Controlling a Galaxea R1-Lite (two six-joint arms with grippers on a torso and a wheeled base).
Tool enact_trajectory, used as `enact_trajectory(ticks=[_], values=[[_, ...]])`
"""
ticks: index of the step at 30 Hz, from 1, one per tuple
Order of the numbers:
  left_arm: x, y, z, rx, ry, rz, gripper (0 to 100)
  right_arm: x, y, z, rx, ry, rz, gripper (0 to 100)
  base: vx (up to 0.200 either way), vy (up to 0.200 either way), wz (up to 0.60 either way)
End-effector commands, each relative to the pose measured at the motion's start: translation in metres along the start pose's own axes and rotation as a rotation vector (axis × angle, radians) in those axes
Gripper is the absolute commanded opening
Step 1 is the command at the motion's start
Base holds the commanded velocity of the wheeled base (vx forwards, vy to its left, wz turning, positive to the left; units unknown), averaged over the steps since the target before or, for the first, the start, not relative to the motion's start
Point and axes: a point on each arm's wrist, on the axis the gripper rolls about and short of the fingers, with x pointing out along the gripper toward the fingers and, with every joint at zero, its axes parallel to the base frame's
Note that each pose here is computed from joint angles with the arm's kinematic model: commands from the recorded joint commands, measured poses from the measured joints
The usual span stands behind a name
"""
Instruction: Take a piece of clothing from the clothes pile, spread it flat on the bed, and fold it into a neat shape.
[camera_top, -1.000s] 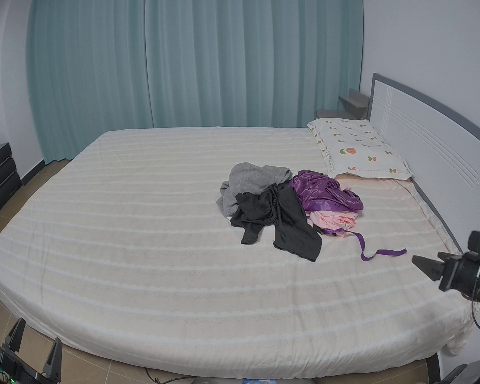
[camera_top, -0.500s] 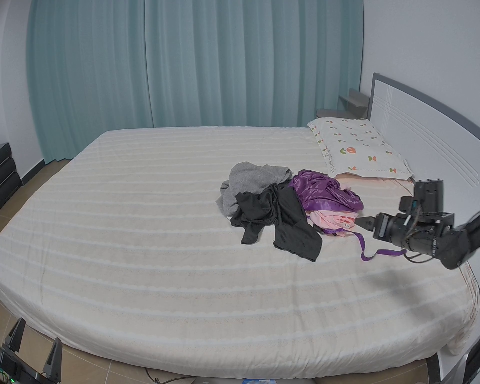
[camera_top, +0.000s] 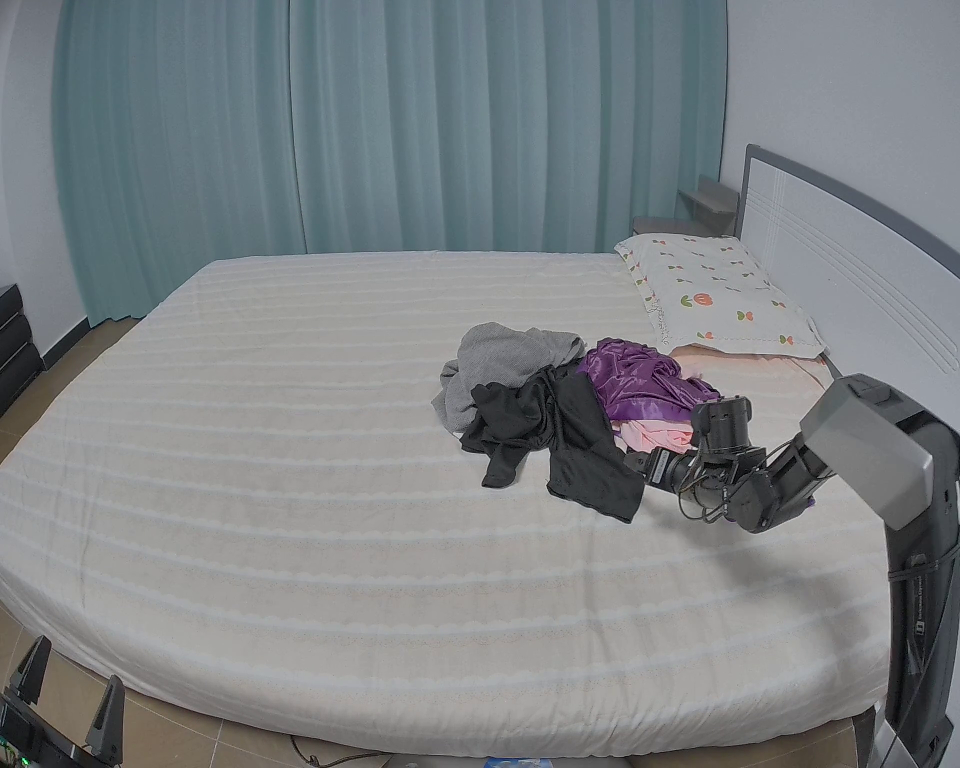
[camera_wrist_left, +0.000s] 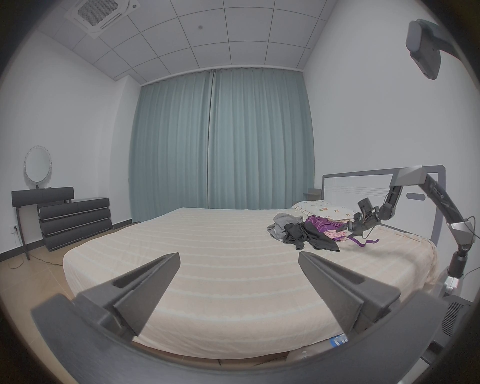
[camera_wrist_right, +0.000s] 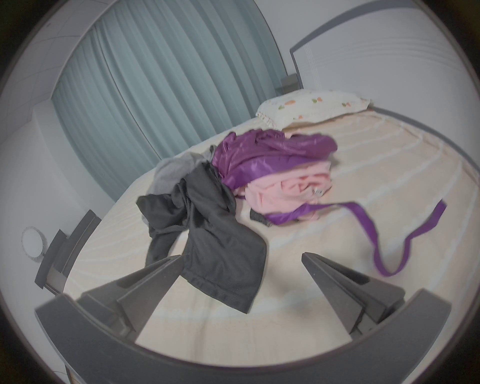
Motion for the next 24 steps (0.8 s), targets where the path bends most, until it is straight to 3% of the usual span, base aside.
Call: enact_trajectory(ticks=[1,8,24], values=[[0.000,0.000,-0.005,0.000,0.006,0.000,100,0.036,-0.003,-0.035,0.013,0.073,-0.018,100,0.000,0.000,0.00],[0.000,0.000,-0.005,0.000,0.006,0.000,100,0.053,0.002,-0.047,0.019,0.091,-0.013,100,0.000,0.000,0.00],[0.000,0.000,-0.005,0.000,0.006,0.002,100,0.084,0.017,-0.038,0.040,0.074,0.019,100,0.000,0.000,0.00]])
